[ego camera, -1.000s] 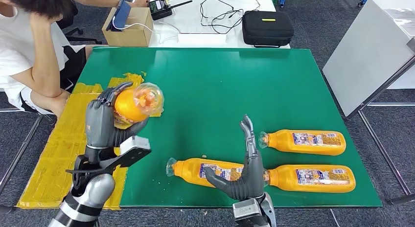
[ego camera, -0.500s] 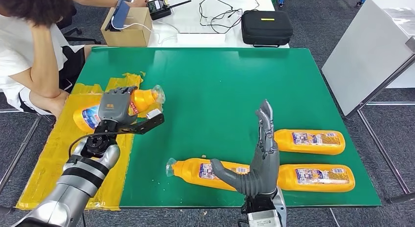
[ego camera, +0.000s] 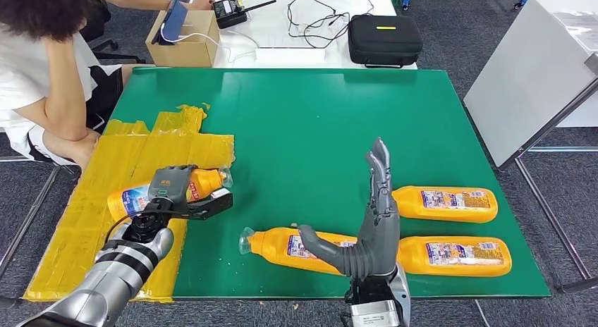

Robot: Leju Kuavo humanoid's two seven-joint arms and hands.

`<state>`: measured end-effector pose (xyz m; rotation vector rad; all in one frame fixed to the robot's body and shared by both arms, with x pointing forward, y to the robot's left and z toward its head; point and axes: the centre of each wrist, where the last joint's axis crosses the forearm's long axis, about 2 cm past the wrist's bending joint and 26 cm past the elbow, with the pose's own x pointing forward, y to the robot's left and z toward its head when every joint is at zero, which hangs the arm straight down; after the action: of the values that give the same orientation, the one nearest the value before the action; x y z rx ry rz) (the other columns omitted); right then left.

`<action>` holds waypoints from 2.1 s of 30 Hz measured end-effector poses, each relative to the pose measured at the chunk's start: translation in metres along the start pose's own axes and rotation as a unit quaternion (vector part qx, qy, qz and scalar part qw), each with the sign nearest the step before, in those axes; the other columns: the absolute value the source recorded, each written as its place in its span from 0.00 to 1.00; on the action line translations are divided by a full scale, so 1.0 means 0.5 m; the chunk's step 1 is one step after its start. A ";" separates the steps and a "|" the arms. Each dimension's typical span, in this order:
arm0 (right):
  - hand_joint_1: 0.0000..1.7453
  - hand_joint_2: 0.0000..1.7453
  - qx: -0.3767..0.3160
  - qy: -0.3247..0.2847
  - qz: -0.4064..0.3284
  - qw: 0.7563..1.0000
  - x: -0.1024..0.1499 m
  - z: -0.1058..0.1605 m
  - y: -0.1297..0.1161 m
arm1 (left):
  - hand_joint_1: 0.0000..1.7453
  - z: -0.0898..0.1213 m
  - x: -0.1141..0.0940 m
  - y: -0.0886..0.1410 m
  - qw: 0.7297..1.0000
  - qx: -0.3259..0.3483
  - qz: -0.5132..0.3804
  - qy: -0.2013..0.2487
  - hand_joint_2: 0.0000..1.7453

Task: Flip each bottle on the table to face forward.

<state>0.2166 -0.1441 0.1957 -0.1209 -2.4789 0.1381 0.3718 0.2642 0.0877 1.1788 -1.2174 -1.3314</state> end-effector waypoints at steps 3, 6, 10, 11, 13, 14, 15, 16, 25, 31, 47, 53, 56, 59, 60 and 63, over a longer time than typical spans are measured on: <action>0.00 1.00 0.008 0.002 0.001 1.000 -0.001 -0.002 0.002 | 0.00 0.000 -0.006 -0.008 1.000 -0.001 -0.002 0.009 1.00; 0.00 1.00 0.017 0.004 0.004 1.000 -0.003 -0.003 0.006 | 0.00 0.000 -0.009 -0.012 1.000 0.001 -0.006 0.011 1.00; 0.00 1.00 0.024 0.010 0.006 1.000 -0.006 -0.002 0.008 | 0.00 0.002 -0.010 -0.017 1.000 -0.001 -0.012 0.013 1.00; 0.00 1.00 0.027 0.011 0.007 1.000 -0.007 -0.001 0.008 | 0.00 0.003 -0.010 -0.018 1.000 -0.001 -0.013 0.013 1.00; 0.00 1.00 0.034 0.012 0.012 0.999 -0.009 0.000 0.009 | 0.00 0.004 -0.011 -0.019 1.000 0.003 -0.013 0.013 1.00; 0.00 1.00 0.038 0.013 0.015 0.999 -0.010 0.000 0.009 | 0.00 0.004 -0.011 -0.020 1.000 0.006 -0.012 0.014 1.00; 0.00 1.00 0.041 0.014 0.019 0.999 -0.011 0.001 0.009 | 0.00 0.005 -0.011 -0.020 1.000 0.009 -0.011 0.014 1.00; 0.00 1.00 0.045 0.016 0.024 0.999 -0.012 0.002 0.009 | 0.00 0.006 -0.011 -0.021 1.000 0.013 -0.010 0.014 1.00; 0.00 1.00 0.084 0.038 0.069 0.993 -0.025 0.016 0.004 | 0.00 0.026 -0.013 -0.037 0.999 0.043 0.016 0.012 1.00; 0.00 1.00 0.128 0.051 0.116 0.984 -0.032 0.027 0.002 | 0.00 0.055 -0.008 -0.044 0.990 0.112 0.083 -0.027 1.00; 0.00 1.00 0.276 0.132 0.303 0.903 -0.081 0.105 -0.005 | 0.00 0.223 0.076 0.066 0.873 0.368 0.300 -0.111 1.00; 0.00 1.00 0.310 0.155 0.320 0.882 -0.095 0.132 0.000 | 0.00 0.249 0.096 0.110 0.839 0.422 0.321 -0.125 1.00; 0.00 1.00 0.325 0.167 0.326 0.872 -0.101 0.143 0.002 | 0.00 0.256 0.099 0.120 0.826 0.435 0.336 -0.125 1.00; 0.00 1.00 0.345 0.178 0.330 0.860 -0.111 0.154 0.004 | 0.00 0.261 0.105 0.130 0.813 0.452 0.342 -0.136 1.00; 0.00 1.00 0.352 0.182 0.331 0.856 -0.114 0.158 0.005 | 0.00 0.262 0.106 0.133 0.809 0.456 0.344 -0.137 1.00; 0.00 1.00 0.374 0.196 0.343 0.839 -0.126 0.168 0.006 | 0.00 0.263 0.111 0.141 0.797 0.461 0.367 -0.133 1.00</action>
<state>0.2151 -0.1544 0.0912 -0.6217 -1.7105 1.2309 0.2386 0.2163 0.1603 0.9280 -2.3680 -0.2518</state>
